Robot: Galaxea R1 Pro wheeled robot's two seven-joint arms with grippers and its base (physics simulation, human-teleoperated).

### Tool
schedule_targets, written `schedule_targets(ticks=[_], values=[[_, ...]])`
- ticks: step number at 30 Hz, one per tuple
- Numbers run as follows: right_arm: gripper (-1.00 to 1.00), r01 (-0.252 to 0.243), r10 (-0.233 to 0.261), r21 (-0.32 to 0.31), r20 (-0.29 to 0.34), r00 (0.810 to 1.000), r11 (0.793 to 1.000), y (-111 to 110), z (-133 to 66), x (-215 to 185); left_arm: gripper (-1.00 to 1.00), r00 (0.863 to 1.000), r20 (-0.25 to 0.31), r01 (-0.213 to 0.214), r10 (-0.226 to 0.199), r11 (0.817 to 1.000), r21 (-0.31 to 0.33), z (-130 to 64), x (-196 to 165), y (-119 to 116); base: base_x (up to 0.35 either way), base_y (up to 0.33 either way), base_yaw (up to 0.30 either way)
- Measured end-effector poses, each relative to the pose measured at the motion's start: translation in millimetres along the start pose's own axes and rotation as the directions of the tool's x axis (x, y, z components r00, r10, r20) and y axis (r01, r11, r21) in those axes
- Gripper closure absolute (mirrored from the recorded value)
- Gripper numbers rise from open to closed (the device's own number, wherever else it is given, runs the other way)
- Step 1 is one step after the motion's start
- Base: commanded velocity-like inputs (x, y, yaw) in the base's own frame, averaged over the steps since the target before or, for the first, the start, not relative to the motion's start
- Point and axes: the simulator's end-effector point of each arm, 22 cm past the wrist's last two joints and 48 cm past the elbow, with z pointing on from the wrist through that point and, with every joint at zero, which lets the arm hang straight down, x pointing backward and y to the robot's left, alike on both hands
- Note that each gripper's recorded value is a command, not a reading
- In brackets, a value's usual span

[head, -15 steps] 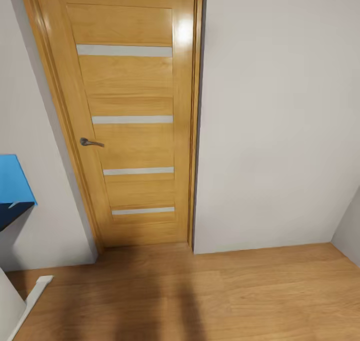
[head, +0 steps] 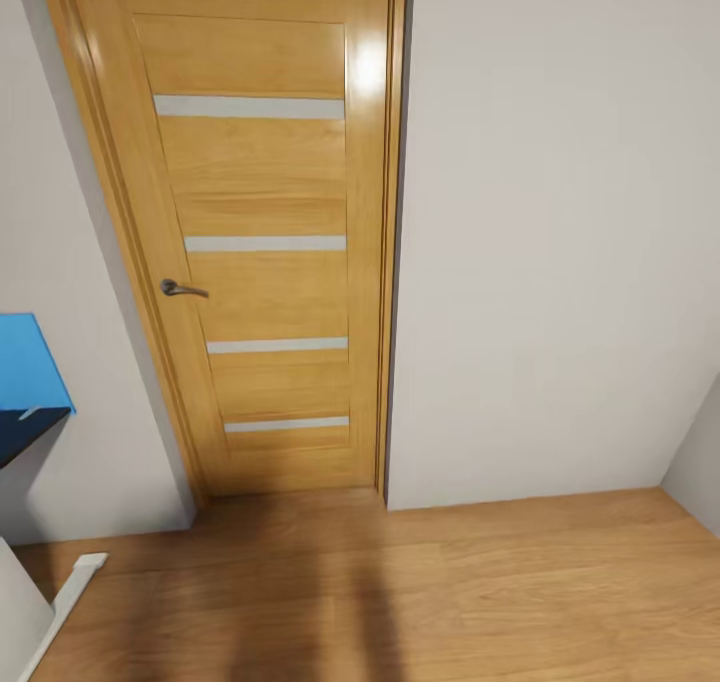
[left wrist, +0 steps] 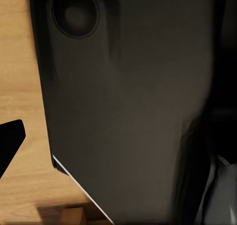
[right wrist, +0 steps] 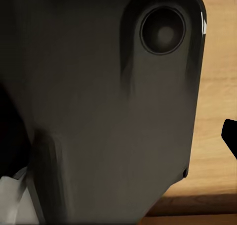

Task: In the bedroom, organize the workspace by keeping the computer under the desk, ensuring the monitor is on the desk, placing the keyboard on the desk next to the monitor, placing the mouse on the desk next to the keyboard, moving the folder from the swivel chair onto the desk next to the mouse, stacking the notebook on top of the folder with the pen on top of the notebook, and positioning the swivel chair next to the desk.

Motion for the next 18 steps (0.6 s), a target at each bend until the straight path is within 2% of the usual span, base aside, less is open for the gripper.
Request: schedule_targets(ticks=[14,15,18], values=[[-1.0,0.019,-0.019,0.002,0.073,0.997,1.0,-0.2,-23.1,-14.9,-1.0,1.0,-0.001,0.002,-0.002,1.0,-0.001,-22.5,1.6,-0.1,0.0,0.0,0.0],[-1.0,0.017,-0.017,0.004,0.244,0.97,1.0,-0.1,-30.7,-53.0,-1.0,0.999,0.052,0.015,-0.014,1.0,-0.022,-24.8,-23.9,16.4,0.0,0.0,0.0],[-1.0,0.016,-0.016,0.002,0.311,0.95,1.0,1.8,-39.6,-69.3,-1.0,0.997,0.07,0.016,-0.015,1.0,-0.025,-30.0,-32.0,19.0,0.0,0.0,0.051]])
